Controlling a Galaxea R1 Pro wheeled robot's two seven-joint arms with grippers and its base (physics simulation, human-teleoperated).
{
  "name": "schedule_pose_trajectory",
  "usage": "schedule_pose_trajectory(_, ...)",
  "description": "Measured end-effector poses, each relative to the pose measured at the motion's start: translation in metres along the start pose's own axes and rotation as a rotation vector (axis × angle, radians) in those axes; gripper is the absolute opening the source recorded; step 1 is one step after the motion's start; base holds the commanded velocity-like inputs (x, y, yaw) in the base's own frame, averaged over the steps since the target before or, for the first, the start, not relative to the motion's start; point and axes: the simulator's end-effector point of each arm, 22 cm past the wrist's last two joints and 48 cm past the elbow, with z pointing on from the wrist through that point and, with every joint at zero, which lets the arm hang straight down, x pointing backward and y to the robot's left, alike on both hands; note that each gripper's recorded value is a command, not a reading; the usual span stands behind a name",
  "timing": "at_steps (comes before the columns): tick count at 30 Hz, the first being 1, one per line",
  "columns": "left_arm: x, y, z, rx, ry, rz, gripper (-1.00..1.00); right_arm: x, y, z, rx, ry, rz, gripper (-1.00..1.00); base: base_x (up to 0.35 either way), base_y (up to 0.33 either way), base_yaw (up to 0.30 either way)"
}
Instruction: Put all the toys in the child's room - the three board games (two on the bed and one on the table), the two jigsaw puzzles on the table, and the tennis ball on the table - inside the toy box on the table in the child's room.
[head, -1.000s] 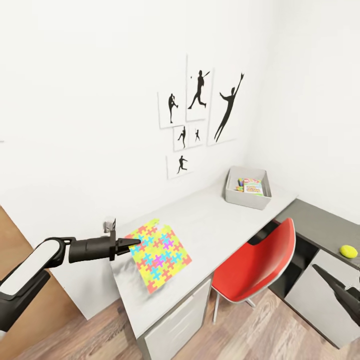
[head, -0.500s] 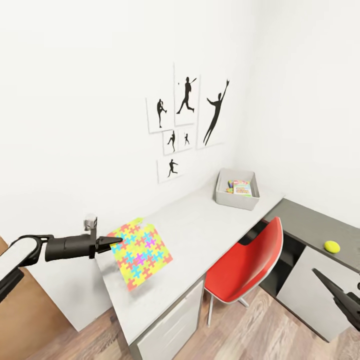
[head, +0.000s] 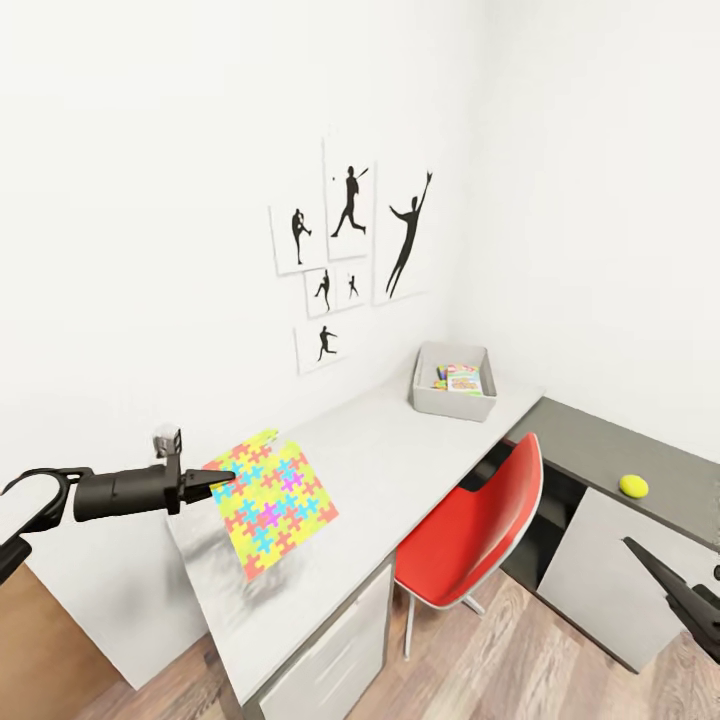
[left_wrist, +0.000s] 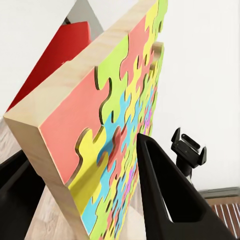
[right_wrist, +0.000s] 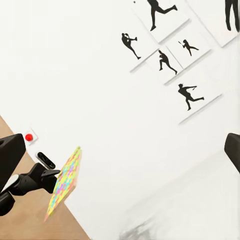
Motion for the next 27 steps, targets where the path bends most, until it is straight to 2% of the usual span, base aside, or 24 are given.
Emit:
schedule_pose_trajectory(5, 0.007, 0.0, 0.004, -0.001, 0.016, 0.0, -1.0, -0.001, 0.002, 0.0, -0.005, -0.004, -0.002, 1.0, 0.0, -0.024, -0.067)
schedule_pose_trajectory(13, 0.008, 0.001, 0.005, -0.002, 0.02, -0.001, -1.0, -0.002, 0.002, 0.0, -0.003, -0.004, -0.005, 1.0, 0.0, -0.228, -0.004)
schedule_pose_trajectory(21, 0.01, -0.002, 0.011, 0.011, 0.024, -0.004, -1.0, -0.002, 0.002, 0.0, -0.004, -0.006, -0.005, 1.0, 0.018, -0.059, 0.0)
schedule_pose_trajectory(27, 0.011, -0.002, 0.012, 0.013, 0.024, -0.004, -1.0, -0.001, -0.008, 0.001, 0.039, -0.001, -0.003, 1.0, 0.085, -0.09, 0.0)
